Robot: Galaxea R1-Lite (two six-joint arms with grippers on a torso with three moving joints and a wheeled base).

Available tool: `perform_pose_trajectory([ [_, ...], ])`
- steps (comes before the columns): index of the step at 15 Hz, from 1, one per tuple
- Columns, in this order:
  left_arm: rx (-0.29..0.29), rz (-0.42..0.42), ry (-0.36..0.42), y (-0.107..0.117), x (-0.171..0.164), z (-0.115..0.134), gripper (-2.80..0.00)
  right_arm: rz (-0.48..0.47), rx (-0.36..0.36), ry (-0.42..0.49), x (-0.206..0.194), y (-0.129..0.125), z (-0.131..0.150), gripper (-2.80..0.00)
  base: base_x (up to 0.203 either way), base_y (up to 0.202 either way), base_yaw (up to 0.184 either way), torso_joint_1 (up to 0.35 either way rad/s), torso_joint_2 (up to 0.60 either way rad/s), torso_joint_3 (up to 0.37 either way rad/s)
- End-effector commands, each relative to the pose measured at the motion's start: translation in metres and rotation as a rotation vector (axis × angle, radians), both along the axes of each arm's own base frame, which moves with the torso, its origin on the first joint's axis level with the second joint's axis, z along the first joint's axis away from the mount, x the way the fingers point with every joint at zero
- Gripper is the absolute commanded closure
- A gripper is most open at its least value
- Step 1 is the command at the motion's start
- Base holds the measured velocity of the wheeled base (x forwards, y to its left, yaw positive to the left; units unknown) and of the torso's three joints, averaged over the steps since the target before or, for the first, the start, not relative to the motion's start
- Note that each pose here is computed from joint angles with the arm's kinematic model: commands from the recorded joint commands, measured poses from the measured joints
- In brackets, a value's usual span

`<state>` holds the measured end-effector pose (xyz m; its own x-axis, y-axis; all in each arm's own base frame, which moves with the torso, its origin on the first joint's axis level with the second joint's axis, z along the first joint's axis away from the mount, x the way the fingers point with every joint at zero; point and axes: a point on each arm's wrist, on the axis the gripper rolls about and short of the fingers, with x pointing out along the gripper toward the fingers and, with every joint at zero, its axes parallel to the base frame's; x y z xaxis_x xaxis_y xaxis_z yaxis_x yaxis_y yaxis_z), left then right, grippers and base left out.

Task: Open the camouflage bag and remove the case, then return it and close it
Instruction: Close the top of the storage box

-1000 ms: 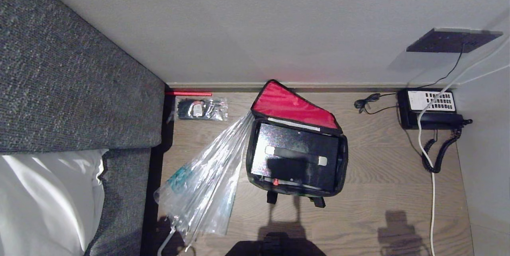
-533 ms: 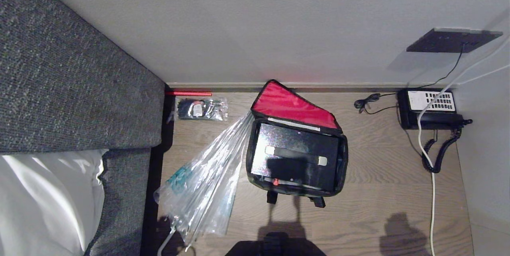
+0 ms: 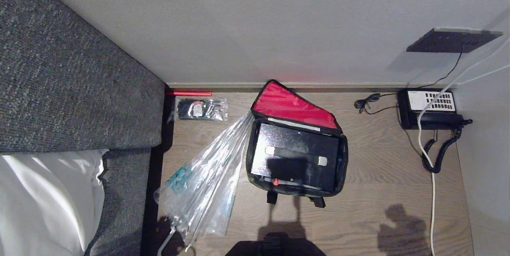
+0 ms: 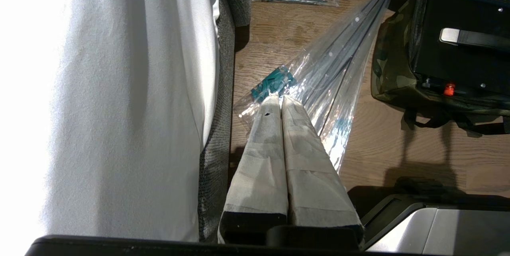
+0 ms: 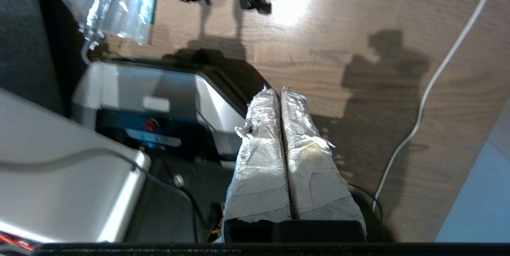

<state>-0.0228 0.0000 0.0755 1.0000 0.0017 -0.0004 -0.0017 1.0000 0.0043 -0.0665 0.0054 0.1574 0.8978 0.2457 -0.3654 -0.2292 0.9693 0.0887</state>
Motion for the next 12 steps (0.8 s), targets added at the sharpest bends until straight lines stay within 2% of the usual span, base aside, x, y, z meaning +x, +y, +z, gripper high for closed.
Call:
perform_pose_trajectory([
  [1, 0.000, 0.001, 0.000, 0.000, 0.000, 0.000, 0.00, 0.011, 0.002, 0.135, 0.039, 0.000, 0.025, 0.00, 0.000, 0.000, 0.000, 0.000, 0.00, 0.000],
  [4, 0.000, 0.001, 0.000, 0.000, 0.000, 0.000, 0.00, 0.016, 0.017, 0.190, 0.091, 0.001, 0.045, 0.00, 0.000, 0.000, 0.000, 0.000, 0.00, 0.000],
  [5, 0.000, 0.000, 0.000, 0.000, 0.000, 0.000, 0.00, 0.007, 0.042, 0.219, 0.108, 0.001, 0.047, 0.00, 0.000, 0.000, 0.000, 0.000, 0.00, 0.000],
  [9, 0.000, 0.001, 0.000, 0.000, 0.000, 0.000, 0.00, -0.070, 0.225, 0.338, 0.188, 0.002, 0.045, 0.00, 0.000, 0.000, 0.000, 0.000, 0.00, 0.000],
  [12, 0.000, 0.000, 0.000, 0.000, 0.000, 0.000, 0.00, -0.131, 0.376, 0.348, 0.261, 0.003, 0.028, 0.00, 0.000, 0.000, 0.000, 0.000, 0.00, 0.000],
])
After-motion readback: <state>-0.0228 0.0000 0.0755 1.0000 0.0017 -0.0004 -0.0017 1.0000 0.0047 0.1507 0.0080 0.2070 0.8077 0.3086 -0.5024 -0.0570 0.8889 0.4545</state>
